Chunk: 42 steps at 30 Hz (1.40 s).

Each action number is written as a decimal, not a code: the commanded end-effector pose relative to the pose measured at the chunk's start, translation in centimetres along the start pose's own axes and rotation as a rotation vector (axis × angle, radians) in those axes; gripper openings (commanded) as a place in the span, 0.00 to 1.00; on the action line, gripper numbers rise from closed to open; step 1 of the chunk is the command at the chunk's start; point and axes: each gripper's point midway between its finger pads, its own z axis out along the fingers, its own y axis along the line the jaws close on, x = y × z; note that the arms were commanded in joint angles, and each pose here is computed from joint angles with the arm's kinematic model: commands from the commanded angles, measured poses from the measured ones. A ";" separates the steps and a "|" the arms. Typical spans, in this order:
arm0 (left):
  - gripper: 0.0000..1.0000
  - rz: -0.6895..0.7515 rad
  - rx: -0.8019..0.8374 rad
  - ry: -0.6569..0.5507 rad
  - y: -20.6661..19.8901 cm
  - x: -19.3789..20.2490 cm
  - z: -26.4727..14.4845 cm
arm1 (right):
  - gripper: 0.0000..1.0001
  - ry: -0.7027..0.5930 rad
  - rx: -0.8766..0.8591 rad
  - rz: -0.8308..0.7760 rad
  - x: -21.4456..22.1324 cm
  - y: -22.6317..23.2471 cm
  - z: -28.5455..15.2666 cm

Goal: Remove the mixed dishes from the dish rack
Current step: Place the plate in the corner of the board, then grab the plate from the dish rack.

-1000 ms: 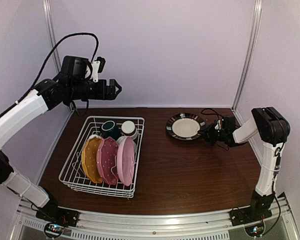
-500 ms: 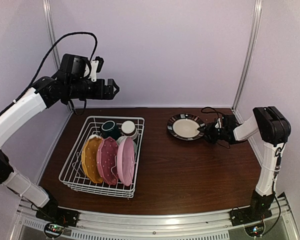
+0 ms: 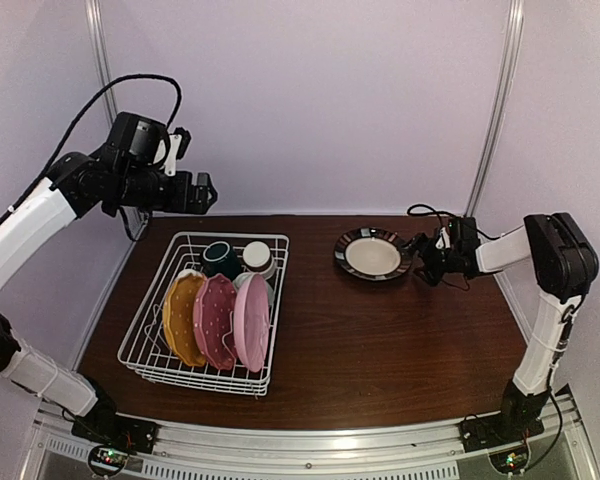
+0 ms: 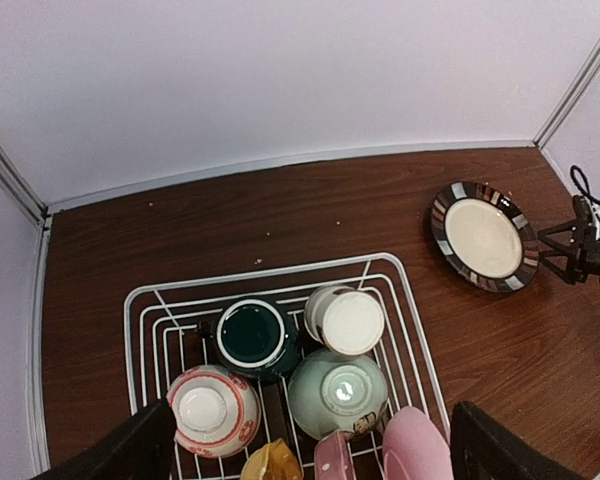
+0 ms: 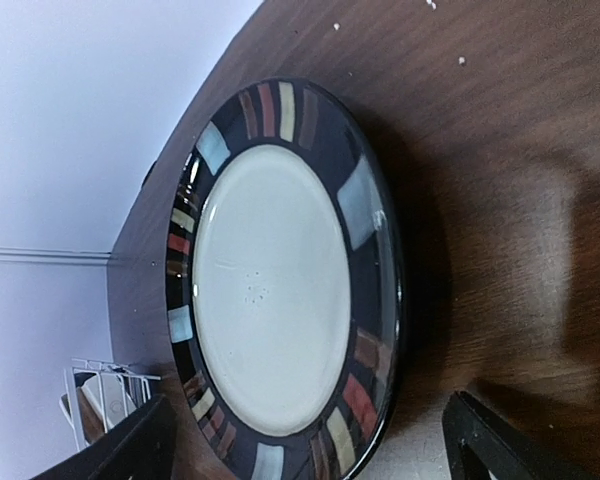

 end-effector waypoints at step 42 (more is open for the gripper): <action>0.52 -0.129 -0.111 0.545 4.1 20.9 1.3 | 1.00 -0.303 -0.114 -0.600 -1.7 20.7 -22.4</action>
